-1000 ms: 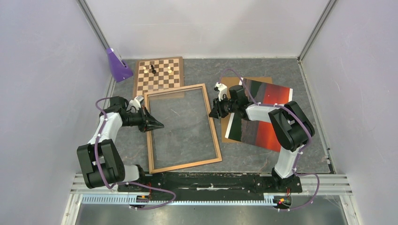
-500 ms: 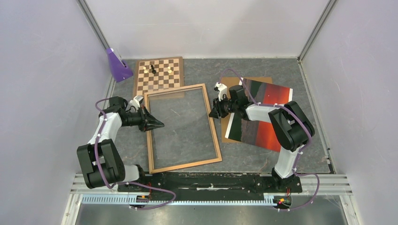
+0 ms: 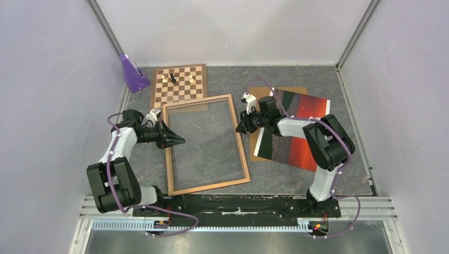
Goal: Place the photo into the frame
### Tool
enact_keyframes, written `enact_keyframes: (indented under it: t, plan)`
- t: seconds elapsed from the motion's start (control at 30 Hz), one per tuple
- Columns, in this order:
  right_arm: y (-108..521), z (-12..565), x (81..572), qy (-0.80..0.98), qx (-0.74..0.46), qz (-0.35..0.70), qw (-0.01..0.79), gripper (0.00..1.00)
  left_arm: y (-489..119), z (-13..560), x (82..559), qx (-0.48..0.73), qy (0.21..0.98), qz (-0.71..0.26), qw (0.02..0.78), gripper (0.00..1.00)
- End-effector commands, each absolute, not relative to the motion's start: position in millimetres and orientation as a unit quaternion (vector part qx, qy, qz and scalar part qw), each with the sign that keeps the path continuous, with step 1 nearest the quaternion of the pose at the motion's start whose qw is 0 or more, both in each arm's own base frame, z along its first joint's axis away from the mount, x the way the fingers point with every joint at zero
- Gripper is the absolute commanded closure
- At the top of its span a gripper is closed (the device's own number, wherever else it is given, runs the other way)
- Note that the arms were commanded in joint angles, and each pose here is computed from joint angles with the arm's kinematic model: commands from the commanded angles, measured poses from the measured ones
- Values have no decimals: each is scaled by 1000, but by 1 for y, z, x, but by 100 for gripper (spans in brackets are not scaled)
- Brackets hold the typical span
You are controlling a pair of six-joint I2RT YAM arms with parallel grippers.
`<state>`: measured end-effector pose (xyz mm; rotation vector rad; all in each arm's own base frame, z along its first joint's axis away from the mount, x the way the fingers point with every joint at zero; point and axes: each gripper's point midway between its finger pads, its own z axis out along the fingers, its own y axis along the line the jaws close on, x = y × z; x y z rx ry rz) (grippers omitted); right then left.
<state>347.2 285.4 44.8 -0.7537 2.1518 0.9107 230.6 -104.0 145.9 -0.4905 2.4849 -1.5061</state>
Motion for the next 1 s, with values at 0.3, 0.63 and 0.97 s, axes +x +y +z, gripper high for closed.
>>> enact_keyframes:
  t: [0.3,0.63,0.97]
  plan:
    - [300,62,338,801,-319,367,350,72,-101,150,231,-142,852,-491,117,98]
    - [301,61,338,801,-320,367,350,72,-96,139,231,-146,865,-467,114,98]
    - [300,62,338,800,-321,363,353,72,-95,130,228,-157,869,-456,109,98]
